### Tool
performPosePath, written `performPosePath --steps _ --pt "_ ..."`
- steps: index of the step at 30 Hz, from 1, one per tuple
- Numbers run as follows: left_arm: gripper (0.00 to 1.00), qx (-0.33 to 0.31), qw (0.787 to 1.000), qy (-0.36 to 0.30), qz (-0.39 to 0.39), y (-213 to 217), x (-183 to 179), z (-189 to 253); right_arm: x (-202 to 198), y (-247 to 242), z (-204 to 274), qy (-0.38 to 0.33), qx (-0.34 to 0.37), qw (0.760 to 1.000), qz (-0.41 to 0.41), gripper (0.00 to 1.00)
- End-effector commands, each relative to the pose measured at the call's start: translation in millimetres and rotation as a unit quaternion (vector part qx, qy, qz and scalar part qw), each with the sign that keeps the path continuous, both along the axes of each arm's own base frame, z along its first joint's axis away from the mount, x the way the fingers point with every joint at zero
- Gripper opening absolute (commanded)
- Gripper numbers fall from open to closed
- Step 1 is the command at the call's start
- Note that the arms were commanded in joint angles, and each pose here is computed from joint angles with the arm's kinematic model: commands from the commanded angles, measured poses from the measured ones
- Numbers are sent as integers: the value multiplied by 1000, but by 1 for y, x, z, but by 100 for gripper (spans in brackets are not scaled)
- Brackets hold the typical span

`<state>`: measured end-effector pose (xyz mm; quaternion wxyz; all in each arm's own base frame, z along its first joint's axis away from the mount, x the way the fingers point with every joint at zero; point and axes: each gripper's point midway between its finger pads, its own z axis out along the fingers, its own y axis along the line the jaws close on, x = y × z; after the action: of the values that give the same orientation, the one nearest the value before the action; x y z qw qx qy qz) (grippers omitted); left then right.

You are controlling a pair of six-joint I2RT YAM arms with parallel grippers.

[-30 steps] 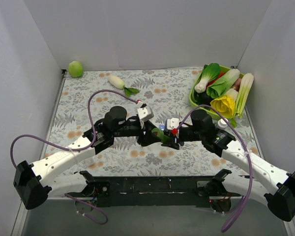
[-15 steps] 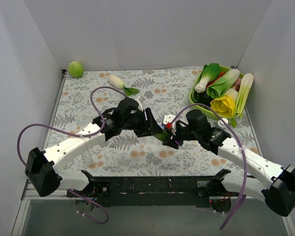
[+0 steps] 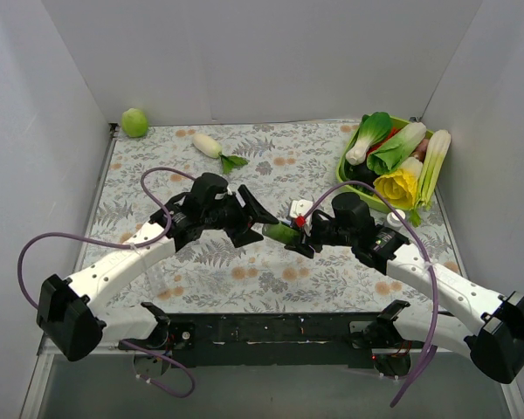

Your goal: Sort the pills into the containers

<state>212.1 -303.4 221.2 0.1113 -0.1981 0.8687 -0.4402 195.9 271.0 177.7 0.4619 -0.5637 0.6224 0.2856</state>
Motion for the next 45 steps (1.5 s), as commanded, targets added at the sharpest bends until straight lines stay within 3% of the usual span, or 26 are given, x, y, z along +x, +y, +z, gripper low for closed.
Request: performPosePath --steps 1,6,8,13,16,17,19,21,22,24,26,38,45 --pt "76 -40 999 -11 -1 19 -8 15 10 9 46 -60 48 997 6 1" --pt "88 -99 990 -84 -52 34 -28 35 5 9 45 -54 51 997 16 1" --pt "96 -90 986 -125 -70 44 -28 34 2 9 43 -50 51 997 21 1" --pt "98 -58 960 -233 -141 57 -43 38 -13 11 39 -42 58 996 56 1" --pt "98 -18 927 -318 -200 65 -50 38 -22 12 39 -43 68 993 82 1" --pt "98 16 898 -375 -230 72 -52 35 -24 13 39 -43 71 993 88 1" --pt "98 47 870 -424 -246 80 -53 29 -29 14 38 -45 76 991 100 1" --pt "98 75 810 -527 -248 89 -51 43 -32 13 33 -48 74 990 111 1" --pt "98 80 797 -542 -252 91 -52 34 -35 14 31 -49 75 989 121 1" --pt "98 86 752 -617 -215 95 -48 58 -38 13 26 -65 70 986 137 1" --pt "98 81 727 -654 -193 95 -45 68 -39 12 23 -76 65 985 143 1" --pt "98 104 658 -666 -337 82 -49 32 -32 4 4 -151 21 974 166 1" --pt "98 80 652 -656 -372 73 -53 18 -23 3 4 -168 17 975 147 1"
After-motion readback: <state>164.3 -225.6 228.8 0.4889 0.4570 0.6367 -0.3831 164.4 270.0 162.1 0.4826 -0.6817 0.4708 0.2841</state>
